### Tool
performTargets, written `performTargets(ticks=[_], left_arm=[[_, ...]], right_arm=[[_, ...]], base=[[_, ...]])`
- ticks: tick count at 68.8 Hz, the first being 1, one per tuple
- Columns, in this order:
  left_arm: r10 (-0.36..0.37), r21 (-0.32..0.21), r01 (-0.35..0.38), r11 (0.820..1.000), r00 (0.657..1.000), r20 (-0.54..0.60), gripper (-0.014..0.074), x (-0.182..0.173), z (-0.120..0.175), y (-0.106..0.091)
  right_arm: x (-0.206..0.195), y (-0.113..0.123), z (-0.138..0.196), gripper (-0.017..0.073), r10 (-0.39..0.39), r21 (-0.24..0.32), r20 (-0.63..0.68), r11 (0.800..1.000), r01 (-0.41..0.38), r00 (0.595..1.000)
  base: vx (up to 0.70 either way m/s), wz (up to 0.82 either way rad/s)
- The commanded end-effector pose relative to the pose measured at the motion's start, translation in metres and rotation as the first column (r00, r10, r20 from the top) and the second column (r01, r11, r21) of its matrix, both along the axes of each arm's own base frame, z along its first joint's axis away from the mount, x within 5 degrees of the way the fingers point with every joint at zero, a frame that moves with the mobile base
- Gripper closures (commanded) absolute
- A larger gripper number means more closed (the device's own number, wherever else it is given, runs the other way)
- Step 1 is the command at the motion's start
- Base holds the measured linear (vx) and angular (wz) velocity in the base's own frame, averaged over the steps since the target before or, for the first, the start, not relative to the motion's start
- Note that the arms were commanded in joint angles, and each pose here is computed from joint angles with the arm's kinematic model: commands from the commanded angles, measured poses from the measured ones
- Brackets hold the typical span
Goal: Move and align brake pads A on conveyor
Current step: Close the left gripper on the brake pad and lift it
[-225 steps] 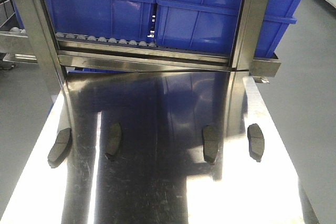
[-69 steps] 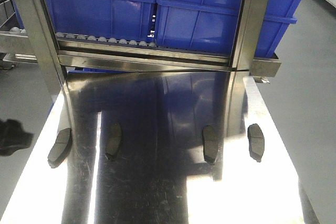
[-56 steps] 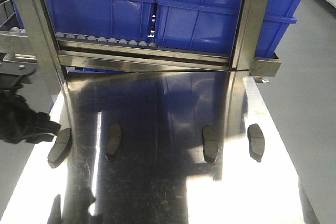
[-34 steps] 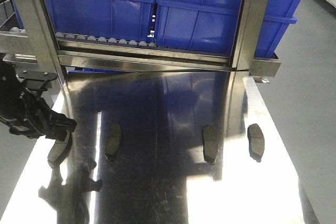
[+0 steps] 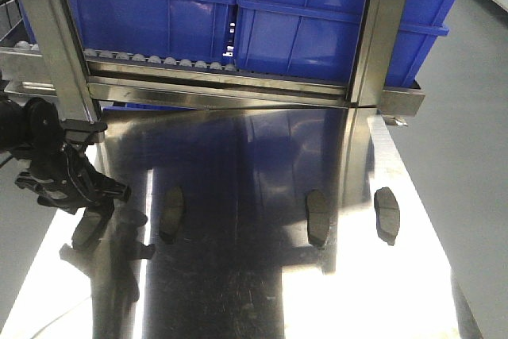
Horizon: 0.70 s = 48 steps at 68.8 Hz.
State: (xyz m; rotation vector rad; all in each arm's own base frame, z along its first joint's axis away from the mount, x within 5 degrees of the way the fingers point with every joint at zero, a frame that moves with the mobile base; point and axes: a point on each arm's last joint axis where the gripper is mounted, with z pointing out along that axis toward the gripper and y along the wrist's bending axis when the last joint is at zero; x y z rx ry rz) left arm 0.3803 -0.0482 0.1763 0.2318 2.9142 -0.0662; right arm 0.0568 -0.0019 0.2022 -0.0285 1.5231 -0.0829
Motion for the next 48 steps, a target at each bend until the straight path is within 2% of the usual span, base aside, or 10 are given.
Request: performTargets(ticks=[1,20,29,37,48], left_arm=[[0.002,-0.011,-0.001,1.0,0.999,0.045,0.015,0.004,0.019,-0.004],[-0.001,-0.005,0.0,1.0,1.0,-0.015,0.015,0.004,0.01,-0.004],[-0.002,0.0,0.002,1.0,0.999,-0.046,0.0188,0.004,0.002,-0.004],[-0.002,0.002,0.002,1.0,0.998,-0.062,0.0293,0.005,-0.005,-0.004],[0.001,-0.006,0.0,1.0,1.0,0.014,0.0527,0.008,0.006,-0.004]], right_arm=[[-0.001,0.0,0.004,0.0571,-0.003,-0.009,0.074,1.0,0.004,0.997],[-0.001,0.0,0.004,0.0571,-0.003,-0.009,0.074,1.0,0.004,0.997],[-0.001,0.0,0.004,0.0571,-0.003,-0.009,0.074,1.0,0.004,0.997],[-0.001,0.0,0.004,0.0571,-0.003,-0.009,0.074,1.0,0.004,0.997],[-0.001,0.0,0.003,0.0571,-0.003,-0.009,0.073,1.0,0.004,0.997]], base=[[0.0,0.0],[0.0,0.0],[0.0,0.0],[0.0,0.0],[0.0,0.0]])
